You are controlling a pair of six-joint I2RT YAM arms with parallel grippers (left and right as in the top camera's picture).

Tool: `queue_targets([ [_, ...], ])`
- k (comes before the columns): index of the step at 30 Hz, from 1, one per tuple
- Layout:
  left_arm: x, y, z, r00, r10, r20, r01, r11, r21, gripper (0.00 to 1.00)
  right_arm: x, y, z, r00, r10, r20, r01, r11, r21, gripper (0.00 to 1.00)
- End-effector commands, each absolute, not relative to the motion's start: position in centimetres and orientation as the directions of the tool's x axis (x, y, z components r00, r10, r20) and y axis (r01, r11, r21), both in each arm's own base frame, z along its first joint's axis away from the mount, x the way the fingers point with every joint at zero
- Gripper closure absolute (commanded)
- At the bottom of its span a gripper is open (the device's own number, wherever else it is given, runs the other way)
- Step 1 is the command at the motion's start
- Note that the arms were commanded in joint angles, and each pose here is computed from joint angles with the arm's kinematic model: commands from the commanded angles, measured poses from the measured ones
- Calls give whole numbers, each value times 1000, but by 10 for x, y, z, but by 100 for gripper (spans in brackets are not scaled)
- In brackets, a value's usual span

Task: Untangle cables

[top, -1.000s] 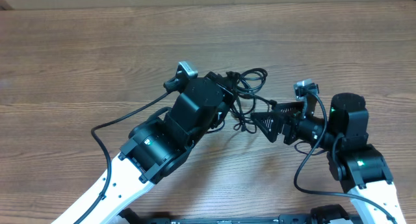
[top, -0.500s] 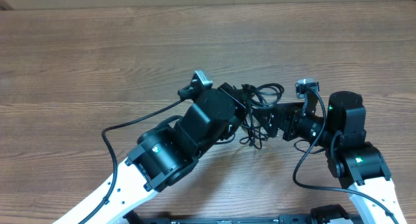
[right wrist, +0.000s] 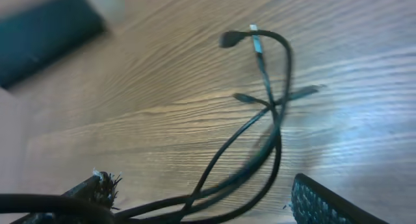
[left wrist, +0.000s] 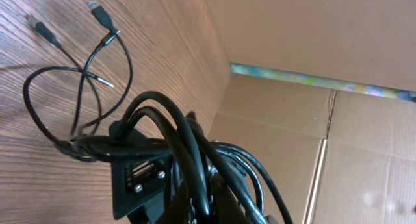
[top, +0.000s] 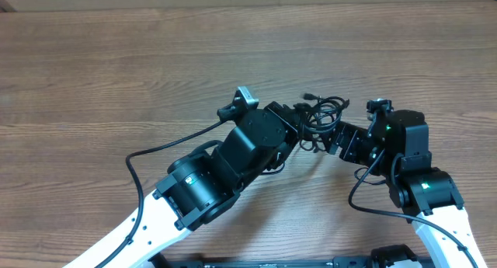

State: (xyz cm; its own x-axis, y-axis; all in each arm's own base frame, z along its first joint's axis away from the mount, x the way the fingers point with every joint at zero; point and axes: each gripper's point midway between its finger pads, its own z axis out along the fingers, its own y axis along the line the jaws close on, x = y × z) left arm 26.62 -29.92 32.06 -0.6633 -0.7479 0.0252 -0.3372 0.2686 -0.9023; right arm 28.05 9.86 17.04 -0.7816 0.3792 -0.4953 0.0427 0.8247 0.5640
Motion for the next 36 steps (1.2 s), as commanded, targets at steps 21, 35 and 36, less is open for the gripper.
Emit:
queue_targets([
  [21,269,-297,332,-640,-768,26,-320,236,-917,96,266,24,139,-643,599,-477,483,801,353,12],
  [35,277,-287,329,-604,-797,3,-329,246,-912,96,257,4,134,-587,645,-489,588,755,291,0],
  [36,277,-285,328,-599,-801,-2,-332,250,-909,96,256,4,133,-587,644,-490,589,755,287,0],
])
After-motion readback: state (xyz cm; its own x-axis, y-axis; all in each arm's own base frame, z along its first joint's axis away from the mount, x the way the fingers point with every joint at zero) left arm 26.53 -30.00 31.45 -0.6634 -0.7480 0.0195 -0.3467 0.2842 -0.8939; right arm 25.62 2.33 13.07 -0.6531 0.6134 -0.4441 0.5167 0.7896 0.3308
